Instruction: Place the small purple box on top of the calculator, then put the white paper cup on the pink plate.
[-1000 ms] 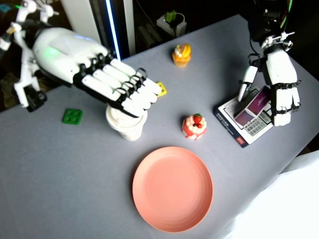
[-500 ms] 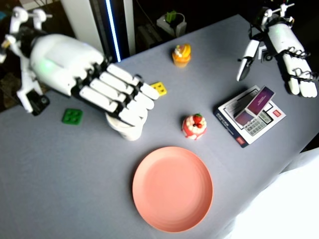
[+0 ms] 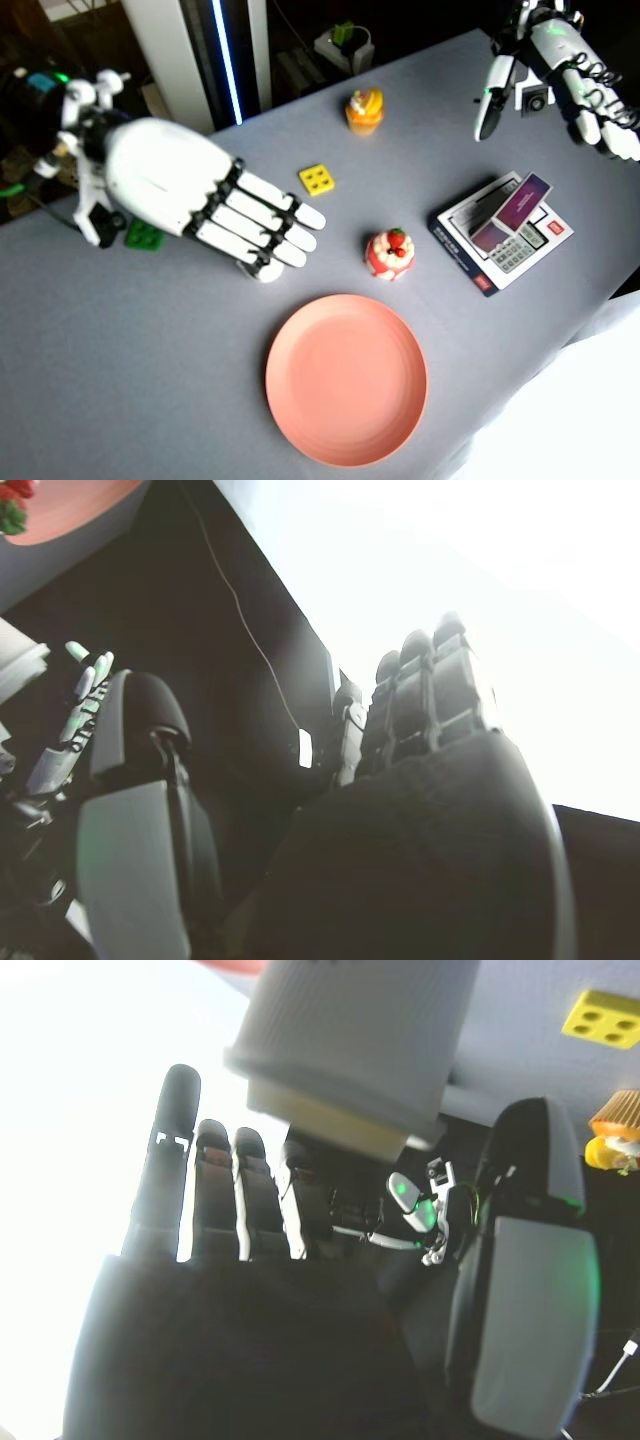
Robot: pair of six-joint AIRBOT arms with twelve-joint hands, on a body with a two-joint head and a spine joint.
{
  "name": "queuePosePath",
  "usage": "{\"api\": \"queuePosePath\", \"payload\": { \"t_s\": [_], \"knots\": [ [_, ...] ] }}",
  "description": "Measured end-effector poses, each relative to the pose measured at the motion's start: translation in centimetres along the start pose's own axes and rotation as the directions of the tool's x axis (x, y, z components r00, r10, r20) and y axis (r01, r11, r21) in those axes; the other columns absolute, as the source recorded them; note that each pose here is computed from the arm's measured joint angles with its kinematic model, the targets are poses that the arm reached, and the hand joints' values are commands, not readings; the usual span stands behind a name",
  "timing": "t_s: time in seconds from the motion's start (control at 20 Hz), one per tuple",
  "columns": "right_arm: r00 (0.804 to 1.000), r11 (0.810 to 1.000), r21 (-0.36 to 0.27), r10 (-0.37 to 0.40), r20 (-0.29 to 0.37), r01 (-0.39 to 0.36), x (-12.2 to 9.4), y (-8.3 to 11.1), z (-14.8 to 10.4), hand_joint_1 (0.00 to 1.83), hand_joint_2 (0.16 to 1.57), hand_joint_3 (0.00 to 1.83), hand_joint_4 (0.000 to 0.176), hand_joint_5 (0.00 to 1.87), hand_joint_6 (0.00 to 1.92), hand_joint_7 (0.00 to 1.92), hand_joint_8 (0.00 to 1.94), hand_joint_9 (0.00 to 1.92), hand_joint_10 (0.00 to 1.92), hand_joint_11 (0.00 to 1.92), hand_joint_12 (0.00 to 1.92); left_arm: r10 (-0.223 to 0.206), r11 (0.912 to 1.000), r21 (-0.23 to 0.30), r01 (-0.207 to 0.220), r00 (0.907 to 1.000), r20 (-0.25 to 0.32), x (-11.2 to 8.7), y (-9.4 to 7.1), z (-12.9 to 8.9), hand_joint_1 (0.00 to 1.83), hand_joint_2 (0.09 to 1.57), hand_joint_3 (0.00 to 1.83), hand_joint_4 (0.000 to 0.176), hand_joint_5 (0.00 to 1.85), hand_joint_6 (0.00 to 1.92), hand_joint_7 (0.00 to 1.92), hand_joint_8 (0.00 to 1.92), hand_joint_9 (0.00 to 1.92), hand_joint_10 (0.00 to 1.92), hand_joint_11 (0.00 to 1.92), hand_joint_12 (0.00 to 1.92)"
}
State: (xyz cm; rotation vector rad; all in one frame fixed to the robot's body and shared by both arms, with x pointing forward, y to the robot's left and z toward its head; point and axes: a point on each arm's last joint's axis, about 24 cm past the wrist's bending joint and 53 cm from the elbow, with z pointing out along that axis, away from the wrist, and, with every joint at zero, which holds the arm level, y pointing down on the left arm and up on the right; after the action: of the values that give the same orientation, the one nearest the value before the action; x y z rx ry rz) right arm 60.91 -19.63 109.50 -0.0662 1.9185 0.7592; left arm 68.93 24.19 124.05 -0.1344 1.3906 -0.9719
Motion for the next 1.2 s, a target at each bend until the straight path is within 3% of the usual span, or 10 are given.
{"api": "queuePosePath", "payload": {
  "t_s": [0.15,0.2,0.25,0.35,0.4,0.45,0.5,0.55,0.8,1.2],
  "knots": [
    [1.000,1.000,0.015,0.012,-0.011,-0.012,0.5,-0.6,0.7,0.94,0.95,0.01,0.029,0.00,0.00,0.00,0.00,0.00,0.00,0.00,0.97,-0.006,1.0000,0.003,0.006,1.0000,0.008,-0.2,-0.1,0.0,0.82,1.06,0.01,0.117,0.04,0.01,0.00,0.00,0.00,0.00,0.00,0.00],
    [1.000,1.000,0.012,0.022,-0.005,-0.022,0.4,-0.6,1.2,1.05,0.99,0.02,0.000,0.07,0.03,0.06,0.02,0.10,0.08,0.00,1.32,-0.009,1.0000,0.004,0.009,0.9999,0.006,-0.1,0.0,-0.1,0.81,1.05,0.01,0.119,0.05,0.01,0.00,0.00,0.00,0.00,0.00,0.00],
    [1.000,1.000,0.012,0.025,-0.004,-0.025,0.5,-0.6,1.3,1.05,0.99,0.02,0.000,0.07,0.03,0.06,0.02,0.10,0.08,0.00,1.32,-0.009,1.0000,0.003,0.009,1.0000,0.004,-0.1,0.0,-0.1,0.81,1.05,0.01,0.119,0.05,0.01,0.00,0.00,0.00,0.00,0.00,0.00],
    [0.999,0.999,0.006,0.034,0.004,-0.034,0.3,-0.4,1.4,1.18,1.05,0.01,0.000,0.19,0.40,0.22,0.34,0.02,1.14,0.00,1.79,-0.010,0.9999,-0.002,0.010,0.9999,-0.001,0.1,0.1,-0.2,0.79,1.06,0.01,0.116,0.05,0.01,0.00,0.00,0.00,0.00,0.00,0.00],
    [0.999,0.999,0.004,0.035,0.009,-0.035,0.2,-0.4,1.4,1.27,1.09,0.02,0.000,0.18,1.07,0.30,1.07,0.27,1.46,0.15,1.91,-0.012,0.9999,-0.002,0.012,0.9999,0.001,0.0,0.1,-0.2,0.78,1.06,0.01,0.109,0.05,0.01,0.00,0.00,0.00,0.00,0.00,0.00],
    [0.999,0.999,0.003,0.035,0.010,-0.035,0.1,-0.3,1.4,1.27,1.09,0.02,0.000,0.18,1.07,0.30,1.07,0.27,1.46,0.15,1.91,-0.012,0.9999,-0.001,0.012,0.9999,0.002,0.0,0.1,-0.2,0.78,1.06,0.01,0.109,0.05,0.01,0.00,0.00,0.00,0.00,0.00,0.00],
    [0.999,0.999,0.005,0.034,0.005,-0.034,0.2,-0.3,1.5,1.25,1.14,0.03,0.000,0.17,1.34,0.31,1.42,0.35,1.73,0.32,1.92,-0.014,0.9999,0.001,0.014,0.9999,0.003,0.0,0.1,-0.3,0.79,1.07,0.01,0.104,0.05,0.01,0.00,0.00,0.00,0.00,0.00,0.00],
    [0.999,0.999,0.003,0.037,0.005,-0.037,0.1,-0.2,1.5,1.27,1.25,0.03,0.000,0.18,1.37,0.56,1.55,0.23,1.80,0.06,1.92,-0.011,0.9999,-0.004,0.011,0.9999,-0.001,0.1,0.3,-0.4,0.80,1.07,0.01,0.102,0.06,0.01,0.00,0.00,0.00,0.00,0.00,0.00],
    [0.995,0.999,-0.041,0.027,0.096,-0.023,-3.4,1.2,1.3,1.25,1.16,0.00,0.000,0.17,1.29,0.22,1.40,0.20,1.73,0.15,1.92,-0.018,0.9998,-0.011,0.018,0.9998,0.005,-0.1,0.5,-0.5,0.81,1.08,0.01,0.122,0.06,0.01,0.00,0.00,0.00,0.00,0.00,0.00],
    [0.959,0.990,-0.026,0.142,0.245,-0.140,-8.6,-0.8,6.1,1.33,1.19,0.00,0.000,0.15,0.95,0.18,1.01,0.22,1.59,0.15,1.92,-0.029,0.9995,-0.010,0.029,0.9996,-0.004,0.2,0.7,-0.8,0.80,1.11,0.02,0.118,0.07,0.01,0.00,0.00,0.00,0.00,0.00,0.00]
  ]
}}
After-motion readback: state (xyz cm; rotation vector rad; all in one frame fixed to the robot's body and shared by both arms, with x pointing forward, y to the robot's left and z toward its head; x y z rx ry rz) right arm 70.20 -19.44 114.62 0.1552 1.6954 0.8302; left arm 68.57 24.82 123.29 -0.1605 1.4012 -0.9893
